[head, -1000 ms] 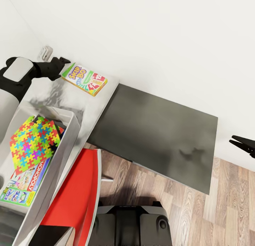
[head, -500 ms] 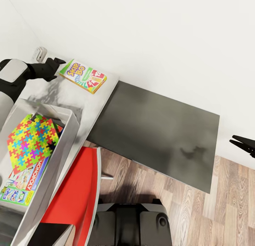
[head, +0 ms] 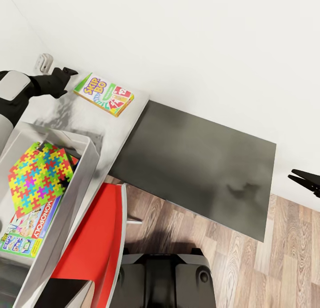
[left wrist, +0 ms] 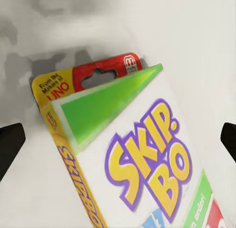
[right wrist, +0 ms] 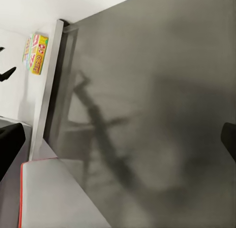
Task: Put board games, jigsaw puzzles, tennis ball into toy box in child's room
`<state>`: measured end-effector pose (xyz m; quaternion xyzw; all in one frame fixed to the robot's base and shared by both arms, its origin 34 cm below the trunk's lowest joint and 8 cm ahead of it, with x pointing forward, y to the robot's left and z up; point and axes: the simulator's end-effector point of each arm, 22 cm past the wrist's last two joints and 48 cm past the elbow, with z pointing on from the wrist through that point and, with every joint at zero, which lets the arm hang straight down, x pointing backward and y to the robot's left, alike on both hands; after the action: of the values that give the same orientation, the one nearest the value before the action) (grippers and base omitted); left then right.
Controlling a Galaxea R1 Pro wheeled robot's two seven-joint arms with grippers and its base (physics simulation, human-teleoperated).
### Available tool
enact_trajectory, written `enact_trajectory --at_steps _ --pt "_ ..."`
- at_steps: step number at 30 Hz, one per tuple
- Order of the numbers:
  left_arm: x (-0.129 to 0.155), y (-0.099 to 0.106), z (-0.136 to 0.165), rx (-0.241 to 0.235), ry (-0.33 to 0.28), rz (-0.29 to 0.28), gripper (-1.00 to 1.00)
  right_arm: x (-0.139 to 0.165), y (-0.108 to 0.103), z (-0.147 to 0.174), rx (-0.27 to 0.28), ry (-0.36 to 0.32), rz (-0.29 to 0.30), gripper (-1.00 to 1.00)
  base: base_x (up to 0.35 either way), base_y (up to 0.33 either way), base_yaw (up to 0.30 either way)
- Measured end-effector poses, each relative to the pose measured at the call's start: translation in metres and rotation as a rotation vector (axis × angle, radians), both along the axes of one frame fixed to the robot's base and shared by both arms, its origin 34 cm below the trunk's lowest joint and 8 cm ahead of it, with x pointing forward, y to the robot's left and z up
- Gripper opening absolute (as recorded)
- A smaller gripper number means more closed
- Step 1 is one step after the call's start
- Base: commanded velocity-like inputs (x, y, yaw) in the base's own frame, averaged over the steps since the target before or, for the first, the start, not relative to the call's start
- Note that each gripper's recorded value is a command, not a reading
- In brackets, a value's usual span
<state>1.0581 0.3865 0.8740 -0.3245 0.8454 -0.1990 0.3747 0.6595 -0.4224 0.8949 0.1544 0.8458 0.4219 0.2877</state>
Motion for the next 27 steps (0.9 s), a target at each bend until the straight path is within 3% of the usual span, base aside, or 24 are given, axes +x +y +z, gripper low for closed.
enact_trajectory --at_steps 10,27 --pt "0.006 0.007 0.007 0.014 -0.034 0.027 1.0 0.0 0.0 0.0 0.0 0.001 0.0 1.0 0.0 0.0 0.0" --pt "0.006 0.009 -0.003 0.014 -0.034 0.03 1.0 -0.001 0.0 -0.008 0.001 0.014 0.0 1.0 0.0 0.0 0.0"
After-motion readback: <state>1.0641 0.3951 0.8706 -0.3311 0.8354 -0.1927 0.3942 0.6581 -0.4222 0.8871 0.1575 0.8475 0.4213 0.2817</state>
